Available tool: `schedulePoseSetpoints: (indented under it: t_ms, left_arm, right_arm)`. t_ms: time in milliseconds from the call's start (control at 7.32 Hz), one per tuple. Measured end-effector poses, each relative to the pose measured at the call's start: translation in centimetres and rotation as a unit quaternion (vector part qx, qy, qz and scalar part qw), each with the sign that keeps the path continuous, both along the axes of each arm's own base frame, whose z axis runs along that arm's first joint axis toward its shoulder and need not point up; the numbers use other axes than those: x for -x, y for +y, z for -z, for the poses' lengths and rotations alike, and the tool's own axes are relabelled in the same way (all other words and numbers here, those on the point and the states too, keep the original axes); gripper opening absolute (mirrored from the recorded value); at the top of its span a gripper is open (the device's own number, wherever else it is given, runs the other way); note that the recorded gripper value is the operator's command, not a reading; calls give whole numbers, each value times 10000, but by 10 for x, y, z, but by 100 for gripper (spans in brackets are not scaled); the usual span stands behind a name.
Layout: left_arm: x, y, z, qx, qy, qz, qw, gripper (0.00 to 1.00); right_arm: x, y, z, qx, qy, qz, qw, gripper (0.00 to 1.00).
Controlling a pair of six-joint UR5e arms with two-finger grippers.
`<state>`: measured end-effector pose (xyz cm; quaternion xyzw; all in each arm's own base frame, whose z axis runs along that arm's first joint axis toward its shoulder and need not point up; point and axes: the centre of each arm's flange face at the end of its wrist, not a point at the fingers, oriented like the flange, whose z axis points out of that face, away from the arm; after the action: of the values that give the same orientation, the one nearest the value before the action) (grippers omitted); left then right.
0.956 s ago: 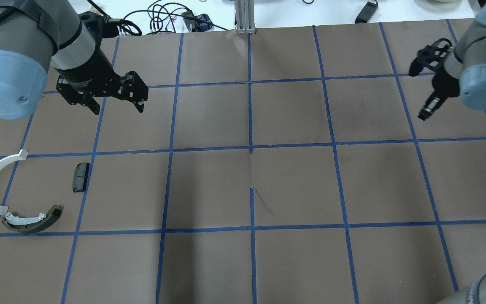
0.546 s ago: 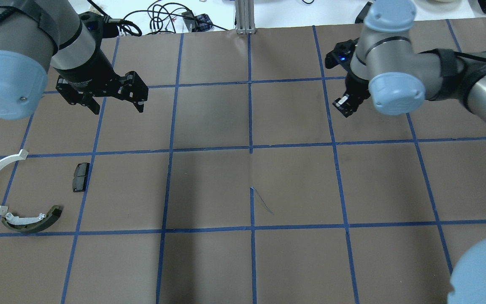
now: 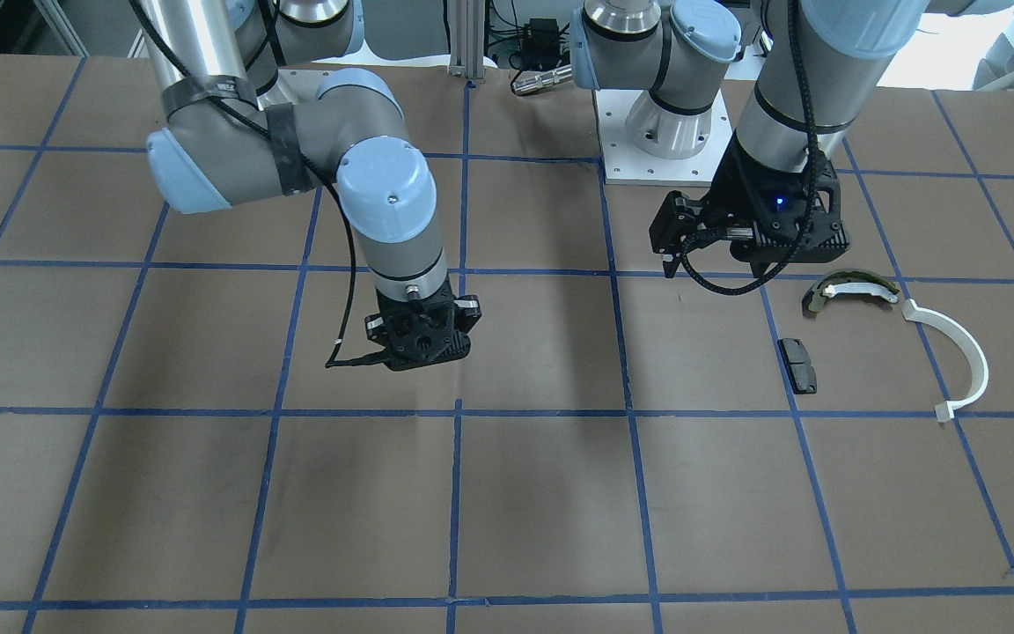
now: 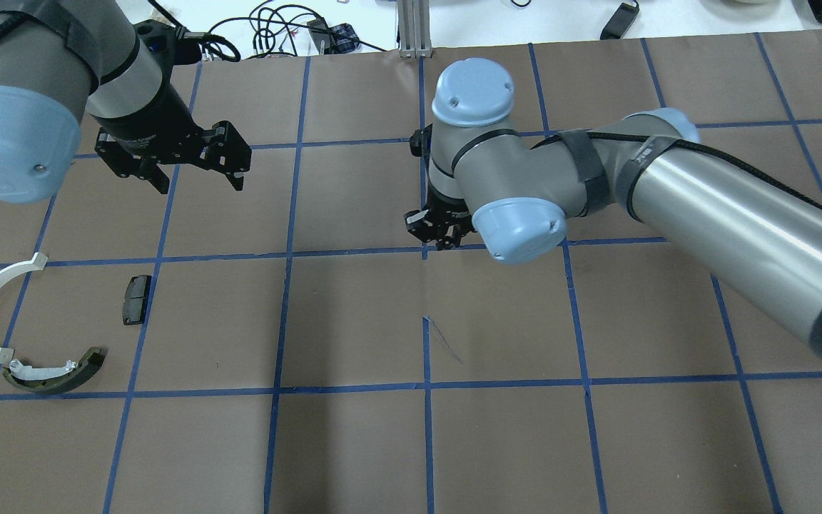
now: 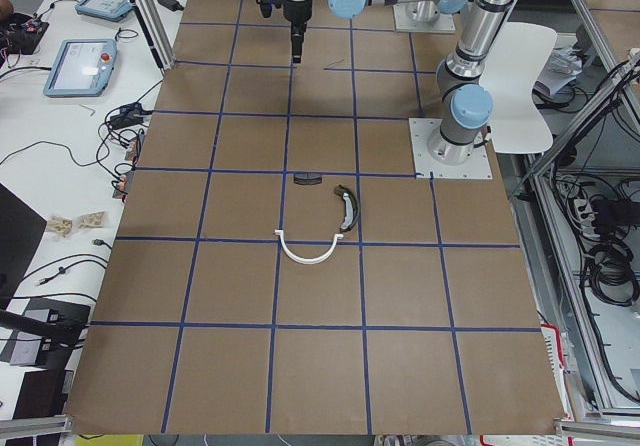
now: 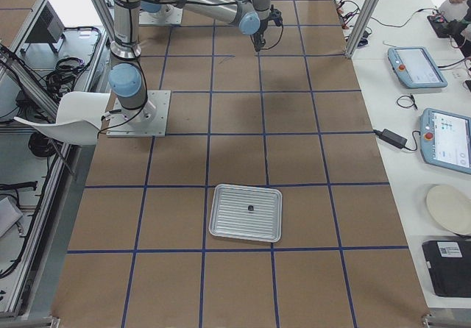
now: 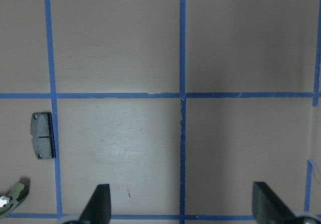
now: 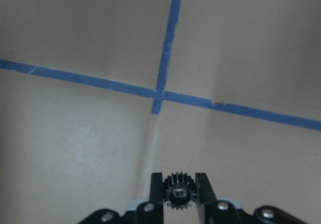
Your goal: Place bearing gear from tray to pile
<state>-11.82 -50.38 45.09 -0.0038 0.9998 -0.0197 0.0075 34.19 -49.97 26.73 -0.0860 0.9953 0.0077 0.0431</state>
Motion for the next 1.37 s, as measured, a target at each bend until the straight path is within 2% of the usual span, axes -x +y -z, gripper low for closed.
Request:
schedulePoseSetpoints:
  t_ms: [137, 273, 410, 546, 683, 956, 1093, 1366]
  left_arm:
    - [1, 2, -2, 17, 11, 3, 10000, 100]
    - [1, 1, 1, -12, 25, 3, 10000, 100]
    - [1, -1, 6, -78, 32, -1, 10000, 100]
    - [1, -2, 9, -133, 32, -10, 9999, 100]
    - [1, -2, 12, -181, 28, -17, 9998, 100]
    - [1, -1, 17, -266, 44, -33, 9996, 100]
    - [1, 1, 26, -346, 51, -45, 9994, 100]
    - [5, 9, 68, -493, 61, -105, 9987, 100]
  right_arm:
    - [-25, 15, 15, -225, -105, 293, 9993, 12]
    - [-43, 25, 29, -393, -130, 546, 9977, 30]
    - [-53, 31, 38, -485, -107, 727, 9961, 70]
    - [-57, 34, 44, -529, -74, 816, 9952, 94]
    - [-58, 34, 45, -528, -53, 856, 9949, 100]
    - [-49, 23, 37, -343, -1, 914, 9952, 100]
    - [-28, 7, 29, -180, 114, 921, 9955, 100]
    - [56, -30, -12, 54, 402, 775, 9962, 100]
